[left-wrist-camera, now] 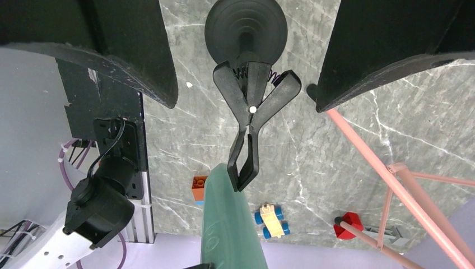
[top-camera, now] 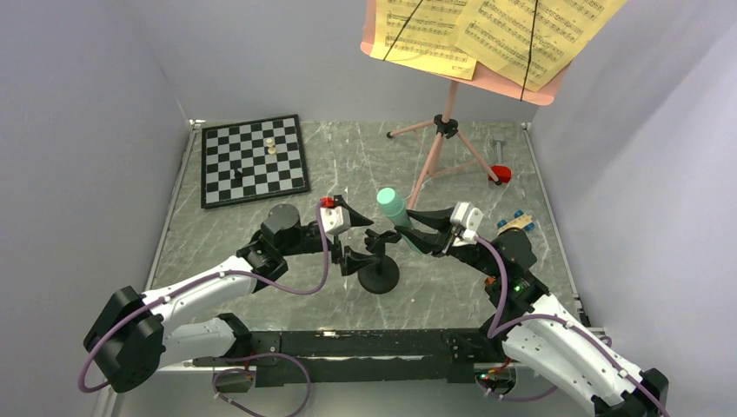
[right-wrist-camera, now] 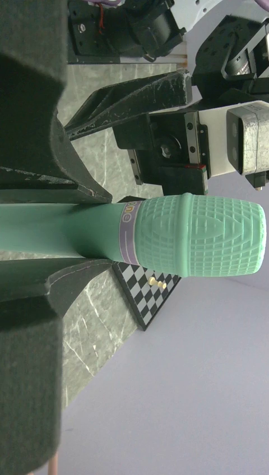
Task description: Set up the instrument practice props
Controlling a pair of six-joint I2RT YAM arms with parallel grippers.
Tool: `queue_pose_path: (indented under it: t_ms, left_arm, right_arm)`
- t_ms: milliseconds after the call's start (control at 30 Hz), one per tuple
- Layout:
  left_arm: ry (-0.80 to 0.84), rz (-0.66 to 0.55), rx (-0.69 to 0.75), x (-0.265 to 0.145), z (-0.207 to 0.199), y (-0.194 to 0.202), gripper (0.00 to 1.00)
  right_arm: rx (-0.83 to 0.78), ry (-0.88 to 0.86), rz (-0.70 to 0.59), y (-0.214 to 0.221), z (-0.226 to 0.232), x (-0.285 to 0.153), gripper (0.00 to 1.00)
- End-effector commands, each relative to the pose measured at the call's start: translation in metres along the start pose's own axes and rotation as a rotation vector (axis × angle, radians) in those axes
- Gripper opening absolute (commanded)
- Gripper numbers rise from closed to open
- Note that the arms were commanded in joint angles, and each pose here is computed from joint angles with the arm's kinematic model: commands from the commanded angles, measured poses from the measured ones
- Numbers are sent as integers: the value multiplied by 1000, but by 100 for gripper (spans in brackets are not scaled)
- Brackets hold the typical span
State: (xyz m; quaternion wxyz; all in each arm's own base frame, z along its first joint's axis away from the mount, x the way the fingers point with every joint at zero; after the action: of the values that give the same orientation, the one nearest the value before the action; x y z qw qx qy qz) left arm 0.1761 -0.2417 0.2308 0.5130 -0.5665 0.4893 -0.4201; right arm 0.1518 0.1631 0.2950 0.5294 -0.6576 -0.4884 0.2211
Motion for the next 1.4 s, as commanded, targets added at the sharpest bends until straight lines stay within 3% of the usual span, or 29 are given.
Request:
queue_pose_path:
  t_ms: [0,267,400,467,500,567,600,633,1167,1233,1333,1367]
  left_arm:
    - [57,-32,23,3,-3,-9,97]
    - [48,-29,20,5,0,-4,97]
    - [50,-29,-23,8,0,-4,89]
    - [45,-27,-32,9,1,-2,73]
    - [42,-25,-36,10,2,-1,60]
    - [53,-14,-43,11,2,0,33]
    - [55,-11,-45,11,2,0,11]
    - [53,-10,-50,12,3,1,0]
    - [64,-1,-66,13,3,4,0]
    - [55,-3,-66,12,4,3,9]
    - [41,-2,-73,12,5,3,43]
    - [40,-1,-73,12,5,3,50]
  right_arm:
    - [-47,-7,-84,-15,-3,1,0]
    - [-50,-13,-80,-15,-2,0,0]
    - [-49,-19,-82,-14,-1,-1,0]
    - [-51,-21,-82,-13,-1,-1,0]
    - [-50,-23,-81,-11,0,-1,0]
    - [-54,-31,-80,-10,0,-1,0]
    - [-57,-36,-79,-9,1,0,0]
    - [-58,-42,-75,-6,1,0,0]
    - [-29,-101,-80,25,11,7,0]
    - [-23,-104,-82,25,12,6,0]
    - [-16,-84,-90,20,10,5,0]
    - [-14,-71,-93,17,9,4,15]
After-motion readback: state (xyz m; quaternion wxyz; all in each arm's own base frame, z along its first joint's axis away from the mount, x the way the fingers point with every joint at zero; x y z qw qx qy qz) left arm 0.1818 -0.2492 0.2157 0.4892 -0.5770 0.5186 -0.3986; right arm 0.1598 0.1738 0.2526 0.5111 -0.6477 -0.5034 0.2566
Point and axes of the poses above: each gripper's point midway between its finger pads, its own x axis out along the fingers, its own z axis along the line the jaws close on, y = z × x, the point moved 8 cm from there along -x, back along the fingers, and after that the axes turned 8 degrees about -x, right-handed, at the moved point
